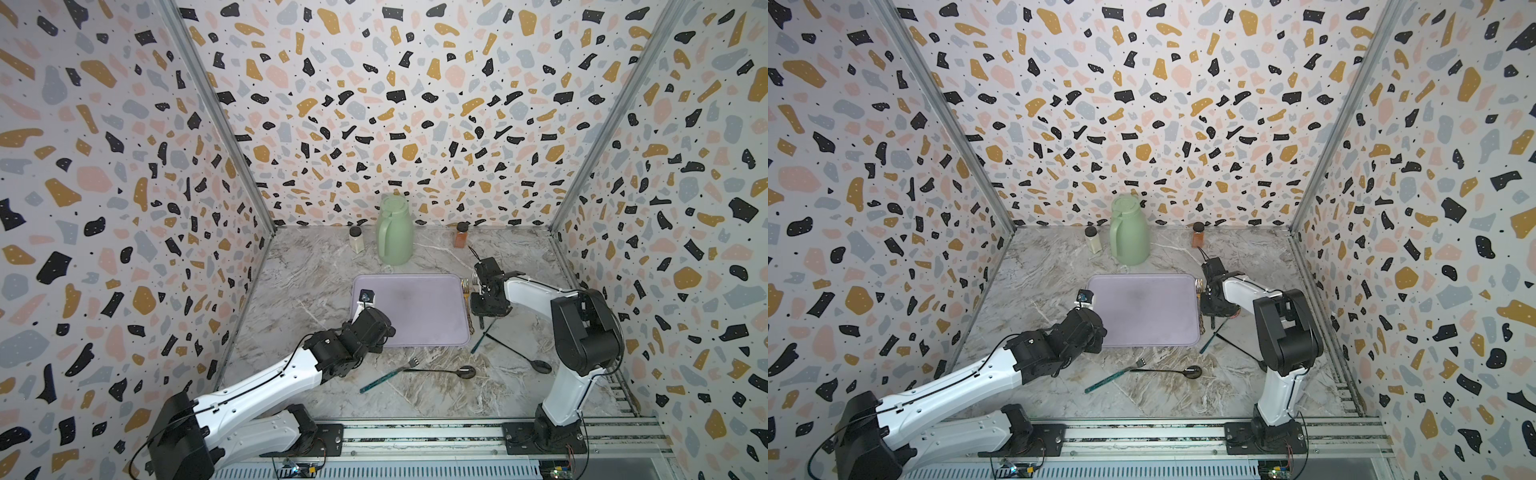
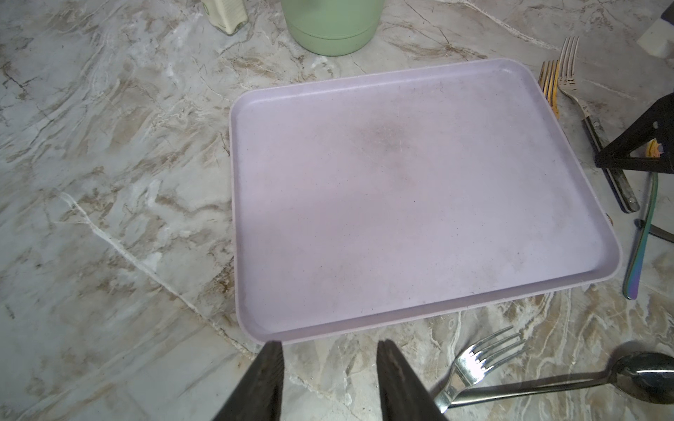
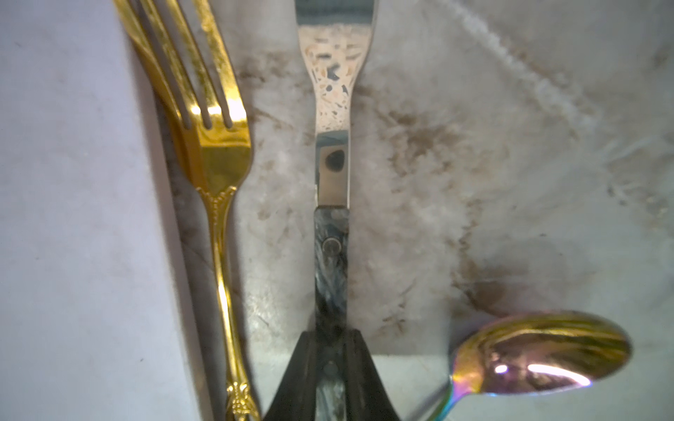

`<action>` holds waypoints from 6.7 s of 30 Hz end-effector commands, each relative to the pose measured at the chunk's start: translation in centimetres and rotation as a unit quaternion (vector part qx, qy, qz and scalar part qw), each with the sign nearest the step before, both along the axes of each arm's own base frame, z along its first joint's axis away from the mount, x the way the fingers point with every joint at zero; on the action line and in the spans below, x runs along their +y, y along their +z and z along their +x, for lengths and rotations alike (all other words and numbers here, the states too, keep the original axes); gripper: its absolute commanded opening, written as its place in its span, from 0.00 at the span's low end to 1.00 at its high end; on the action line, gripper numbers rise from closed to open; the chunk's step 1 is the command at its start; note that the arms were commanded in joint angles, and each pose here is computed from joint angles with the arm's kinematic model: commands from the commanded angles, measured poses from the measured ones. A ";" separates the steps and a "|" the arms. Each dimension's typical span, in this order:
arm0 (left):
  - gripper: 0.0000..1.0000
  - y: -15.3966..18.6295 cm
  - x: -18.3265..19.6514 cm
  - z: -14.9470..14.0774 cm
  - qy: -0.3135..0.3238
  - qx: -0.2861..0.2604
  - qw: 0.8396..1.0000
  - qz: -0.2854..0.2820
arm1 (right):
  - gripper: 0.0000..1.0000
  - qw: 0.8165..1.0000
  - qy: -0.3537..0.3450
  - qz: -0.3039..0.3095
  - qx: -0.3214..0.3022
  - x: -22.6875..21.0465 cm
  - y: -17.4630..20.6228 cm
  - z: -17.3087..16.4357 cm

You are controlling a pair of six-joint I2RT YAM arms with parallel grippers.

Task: Set the spoon and fork side by side
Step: Pick up the fork at the center of the board, then place the fork on the tray, then adjust the fork on the tray.

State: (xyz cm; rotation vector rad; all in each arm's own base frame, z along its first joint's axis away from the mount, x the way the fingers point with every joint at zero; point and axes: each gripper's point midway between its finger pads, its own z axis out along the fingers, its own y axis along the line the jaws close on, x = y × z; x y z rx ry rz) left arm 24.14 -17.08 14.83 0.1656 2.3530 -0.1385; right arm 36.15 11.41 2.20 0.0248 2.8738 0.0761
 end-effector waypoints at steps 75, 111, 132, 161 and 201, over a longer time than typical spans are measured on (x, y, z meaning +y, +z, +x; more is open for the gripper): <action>0.47 3.5 11.6 -3.5 0.160 -0.043 0.986 -0.032 | 0.00 0.980 0.101 0.168 -0.033 35.1 4.5 -2.0; 0.49 3.2 9.1 -2.0 0.110 -0.039 0.993 -0.031 | 0.37 0.967 0.098 0.222 -0.084 32.4 12.5 -2.6; 0.48 -8.6 3.4 8.4 0.084 0.130 0.985 0.072 | 0.36 0.984 0.055 0.117 -0.125 7.0 13.2 -6.5; 0.16 -14.0 4.9 8.0 0.078 0.194 0.976 0.065 | 0.33 0.993 -0.045 0.104 -0.032 -0.1 8.1 -9.6; 0.53 -9.2 3.5 7.8 0.049 0.166 0.984 0.047 | 0.37 0.993 -0.085 0.075 0.040 -1.1 1.2 -8.7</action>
